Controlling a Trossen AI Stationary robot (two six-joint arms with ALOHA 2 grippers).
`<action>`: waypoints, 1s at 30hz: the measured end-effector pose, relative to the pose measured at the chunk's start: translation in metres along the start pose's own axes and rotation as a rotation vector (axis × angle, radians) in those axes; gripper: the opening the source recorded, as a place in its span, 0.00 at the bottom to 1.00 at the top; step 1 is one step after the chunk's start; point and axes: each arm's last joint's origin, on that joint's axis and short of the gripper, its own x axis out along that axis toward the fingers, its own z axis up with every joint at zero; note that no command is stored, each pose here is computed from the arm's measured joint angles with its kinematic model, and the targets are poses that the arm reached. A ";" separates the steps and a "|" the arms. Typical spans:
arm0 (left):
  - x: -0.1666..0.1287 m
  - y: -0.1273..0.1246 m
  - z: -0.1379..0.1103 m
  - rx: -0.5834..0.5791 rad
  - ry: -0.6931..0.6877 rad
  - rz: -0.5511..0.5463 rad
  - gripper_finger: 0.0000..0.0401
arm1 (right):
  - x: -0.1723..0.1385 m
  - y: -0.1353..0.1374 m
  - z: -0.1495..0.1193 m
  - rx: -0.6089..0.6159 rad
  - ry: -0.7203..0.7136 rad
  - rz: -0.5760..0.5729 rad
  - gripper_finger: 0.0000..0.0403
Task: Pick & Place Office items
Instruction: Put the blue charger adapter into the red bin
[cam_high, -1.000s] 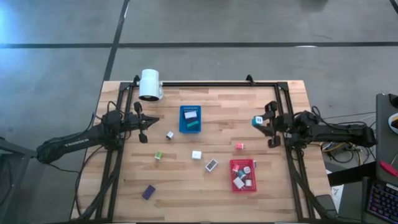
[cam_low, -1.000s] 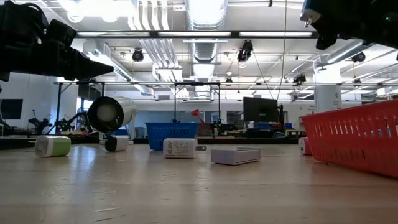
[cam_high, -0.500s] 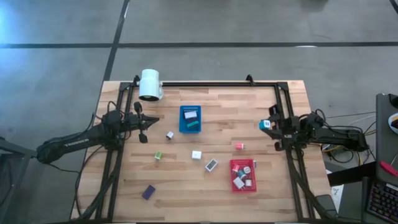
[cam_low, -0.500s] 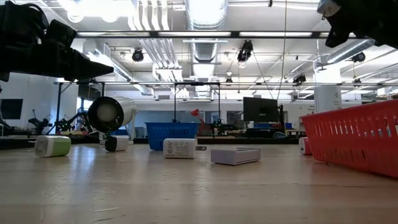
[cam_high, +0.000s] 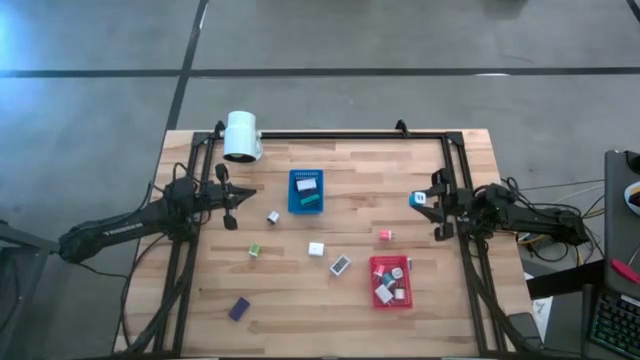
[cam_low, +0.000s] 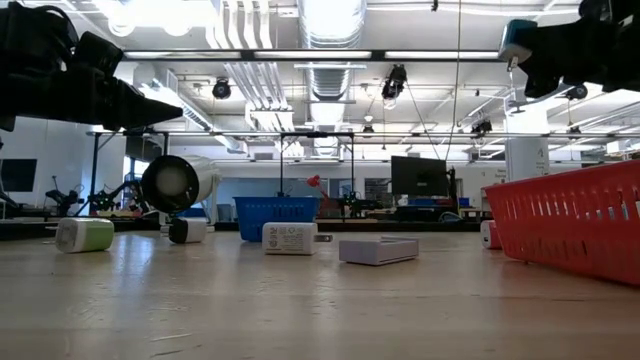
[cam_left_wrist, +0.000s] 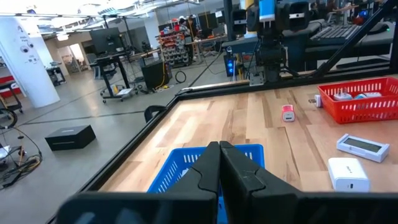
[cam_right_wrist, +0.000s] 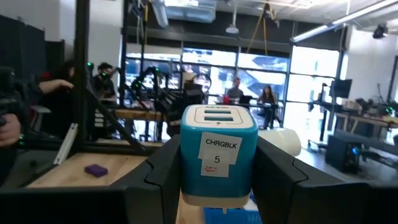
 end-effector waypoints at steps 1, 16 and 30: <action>0.000 0.000 0.000 0.001 0.000 0.000 0.03 | 0.000 0.000 0.000 0.000 0.002 -0.004 0.35; 0.000 0.000 0.000 0.000 0.000 0.000 0.03 | 0.000 0.000 0.000 0.026 -0.002 -0.003 0.35; 0.000 0.000 0.000 0.003 0.000 0.000 0.02 | 0.000 0.000 0.000 0.070 -0.002 -0.001 0.35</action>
